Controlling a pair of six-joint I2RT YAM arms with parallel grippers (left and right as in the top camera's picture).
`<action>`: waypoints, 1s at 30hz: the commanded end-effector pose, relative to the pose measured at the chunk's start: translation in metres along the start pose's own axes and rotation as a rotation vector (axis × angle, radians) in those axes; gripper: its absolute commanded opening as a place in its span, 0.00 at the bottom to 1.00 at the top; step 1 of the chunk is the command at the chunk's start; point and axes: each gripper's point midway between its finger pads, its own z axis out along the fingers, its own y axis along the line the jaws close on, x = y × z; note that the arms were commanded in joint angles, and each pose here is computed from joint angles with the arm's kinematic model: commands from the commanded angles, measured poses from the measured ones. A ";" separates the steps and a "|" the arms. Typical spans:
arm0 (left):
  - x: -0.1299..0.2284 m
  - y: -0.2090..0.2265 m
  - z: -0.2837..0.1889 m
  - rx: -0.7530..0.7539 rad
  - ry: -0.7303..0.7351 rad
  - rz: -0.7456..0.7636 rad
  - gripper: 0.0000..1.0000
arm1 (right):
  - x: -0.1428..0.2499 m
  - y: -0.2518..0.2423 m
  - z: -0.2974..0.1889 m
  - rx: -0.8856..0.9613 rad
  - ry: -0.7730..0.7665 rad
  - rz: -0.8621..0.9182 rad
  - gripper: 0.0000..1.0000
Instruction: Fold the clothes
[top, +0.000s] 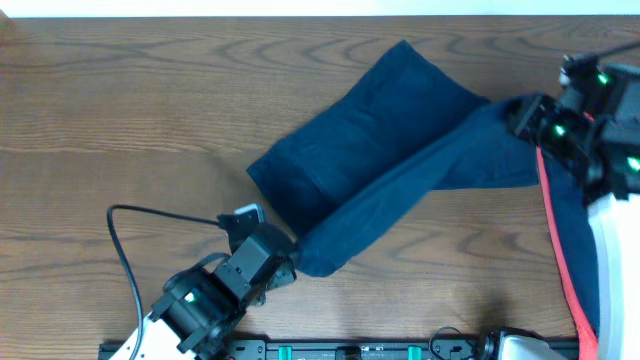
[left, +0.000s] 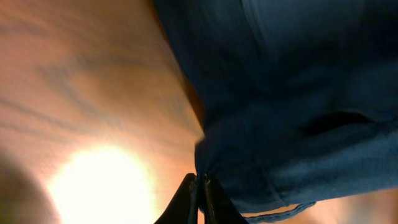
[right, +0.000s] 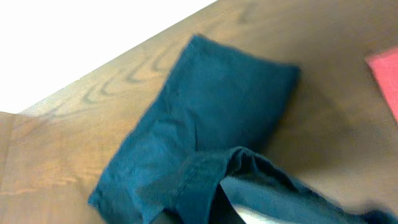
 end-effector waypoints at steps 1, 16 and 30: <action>-0.043 0.017 0.003 -0.132 -0.215 0.054 0.06 | -0.021 0.001 0.030 -0.002 -0.049 0.017 0.01; -0.083 -0.020 0.042 0.034 -0.175 0.167 0.07 | -0.022 0.024 0.115 -0.102 -0.038 -0.029 0.01; -0.040 -0.031 0.154 0.092 0.129 0.237 0.66 | -0.016 0.021 0.115 -0.090 -0.014 -0.020 0.01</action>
